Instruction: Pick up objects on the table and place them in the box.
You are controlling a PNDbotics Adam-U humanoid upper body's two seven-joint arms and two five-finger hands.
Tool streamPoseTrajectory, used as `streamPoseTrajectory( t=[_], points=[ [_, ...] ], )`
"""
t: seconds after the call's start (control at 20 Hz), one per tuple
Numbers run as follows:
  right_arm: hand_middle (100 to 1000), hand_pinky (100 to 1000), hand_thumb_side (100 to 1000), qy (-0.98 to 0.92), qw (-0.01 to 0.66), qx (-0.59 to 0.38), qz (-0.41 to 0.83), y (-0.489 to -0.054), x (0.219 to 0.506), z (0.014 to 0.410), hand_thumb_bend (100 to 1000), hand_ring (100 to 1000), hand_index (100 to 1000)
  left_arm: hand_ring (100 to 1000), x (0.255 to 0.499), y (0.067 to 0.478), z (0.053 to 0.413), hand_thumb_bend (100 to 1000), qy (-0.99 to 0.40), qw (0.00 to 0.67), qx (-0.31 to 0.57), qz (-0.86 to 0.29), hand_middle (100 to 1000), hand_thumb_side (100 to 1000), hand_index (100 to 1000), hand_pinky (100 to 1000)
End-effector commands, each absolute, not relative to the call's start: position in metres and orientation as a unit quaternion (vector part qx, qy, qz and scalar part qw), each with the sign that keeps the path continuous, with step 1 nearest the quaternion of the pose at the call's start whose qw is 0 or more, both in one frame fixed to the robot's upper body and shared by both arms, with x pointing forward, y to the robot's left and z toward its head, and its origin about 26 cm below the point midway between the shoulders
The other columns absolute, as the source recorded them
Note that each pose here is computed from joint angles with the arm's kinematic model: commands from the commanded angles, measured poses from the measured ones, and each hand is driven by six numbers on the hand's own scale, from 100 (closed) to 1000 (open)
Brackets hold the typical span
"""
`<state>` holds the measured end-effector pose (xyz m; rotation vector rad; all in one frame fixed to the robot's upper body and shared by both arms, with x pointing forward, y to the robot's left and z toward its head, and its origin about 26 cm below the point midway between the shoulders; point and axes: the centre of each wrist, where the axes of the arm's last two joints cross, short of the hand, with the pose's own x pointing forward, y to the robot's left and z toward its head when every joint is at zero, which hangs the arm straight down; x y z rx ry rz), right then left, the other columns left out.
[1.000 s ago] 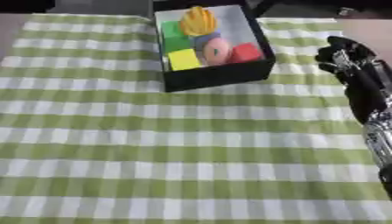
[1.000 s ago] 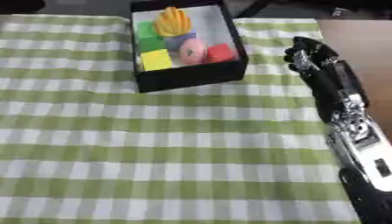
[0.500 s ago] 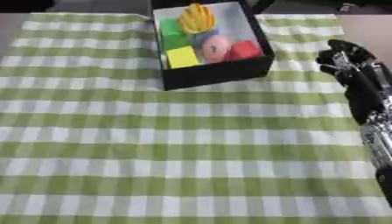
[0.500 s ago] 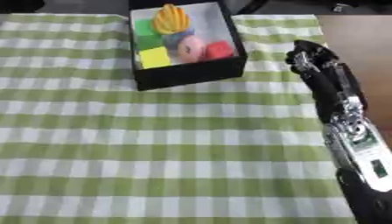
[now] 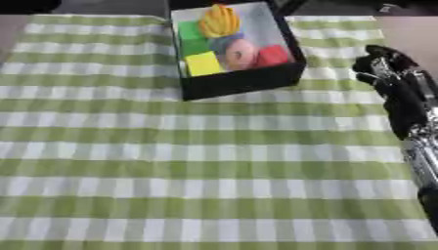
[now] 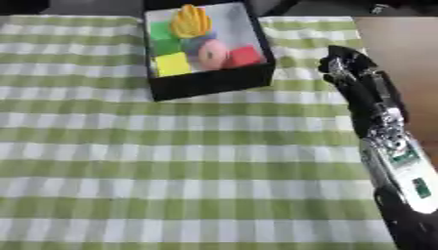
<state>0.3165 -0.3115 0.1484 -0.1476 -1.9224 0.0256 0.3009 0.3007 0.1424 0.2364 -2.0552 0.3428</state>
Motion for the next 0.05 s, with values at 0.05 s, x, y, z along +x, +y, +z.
streamPoseTrajectory(
  t=[0.05],
  points=[
    [645, 848, 499, -0.827, 0.557, -0.070, 0.018, -0.3142, 0.3150, 0.1588, 100, 760, 784, 815, 0.2999, 0.3034, 0.1481, 119, -0.855, 0.490, 0.097, 0.141, 790, 747, 811, 836]
  ],
)
